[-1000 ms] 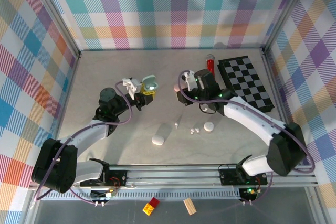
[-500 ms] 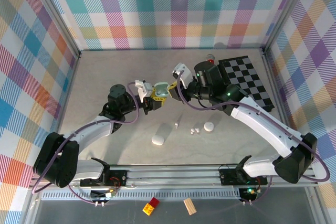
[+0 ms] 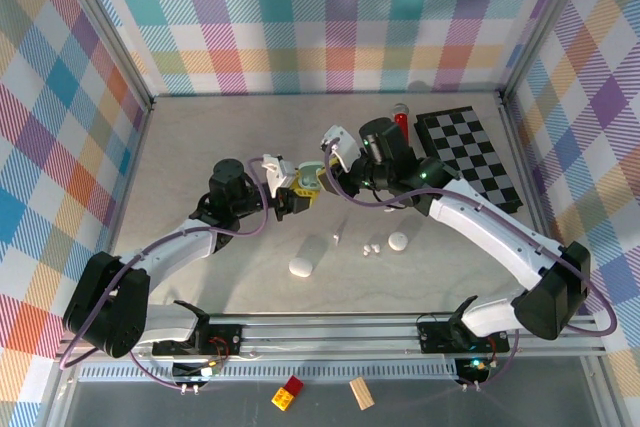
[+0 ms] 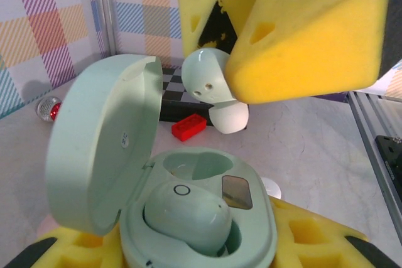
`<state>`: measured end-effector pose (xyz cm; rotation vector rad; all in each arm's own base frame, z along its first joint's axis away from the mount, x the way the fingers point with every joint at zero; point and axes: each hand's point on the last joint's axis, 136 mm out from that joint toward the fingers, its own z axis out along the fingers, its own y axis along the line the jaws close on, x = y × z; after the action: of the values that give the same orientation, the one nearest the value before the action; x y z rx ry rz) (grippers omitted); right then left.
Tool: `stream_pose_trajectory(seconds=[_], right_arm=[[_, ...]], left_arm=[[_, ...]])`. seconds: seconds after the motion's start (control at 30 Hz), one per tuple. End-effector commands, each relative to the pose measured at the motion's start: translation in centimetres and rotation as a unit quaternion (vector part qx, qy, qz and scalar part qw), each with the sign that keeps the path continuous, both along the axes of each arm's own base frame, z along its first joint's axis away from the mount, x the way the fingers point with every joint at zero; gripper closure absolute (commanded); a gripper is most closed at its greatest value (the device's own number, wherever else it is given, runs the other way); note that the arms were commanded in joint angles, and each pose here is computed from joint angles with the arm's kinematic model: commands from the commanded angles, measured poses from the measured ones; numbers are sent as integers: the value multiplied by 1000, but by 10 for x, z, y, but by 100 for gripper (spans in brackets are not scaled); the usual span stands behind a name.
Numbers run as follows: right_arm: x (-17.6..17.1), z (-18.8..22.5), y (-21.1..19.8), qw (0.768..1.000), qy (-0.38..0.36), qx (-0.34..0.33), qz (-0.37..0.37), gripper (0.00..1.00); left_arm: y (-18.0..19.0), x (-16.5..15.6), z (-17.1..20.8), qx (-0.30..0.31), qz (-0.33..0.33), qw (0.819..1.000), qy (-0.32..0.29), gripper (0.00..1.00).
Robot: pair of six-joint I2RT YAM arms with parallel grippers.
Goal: Insert the wireless bluetooth earbuds into the charging case
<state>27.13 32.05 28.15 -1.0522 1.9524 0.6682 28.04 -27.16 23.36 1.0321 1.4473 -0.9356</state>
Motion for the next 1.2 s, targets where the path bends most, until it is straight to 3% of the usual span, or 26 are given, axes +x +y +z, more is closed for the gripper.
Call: stream_pose_trajectory(seconds=[0.0,0.77,1.17], right_arm=[[-1,-1,4,1000,-3,-7,10,80],[-2,-22,2,999,21,-35,12,79],[-6,18,1,998,39,42,4,58]], left_arm=[[-4,-5,21,-8,-15,999,-34,75],[-1,-3,29,-13,1,999,-42,75],[-1,-3,29,-15,3,999,-39,75]])
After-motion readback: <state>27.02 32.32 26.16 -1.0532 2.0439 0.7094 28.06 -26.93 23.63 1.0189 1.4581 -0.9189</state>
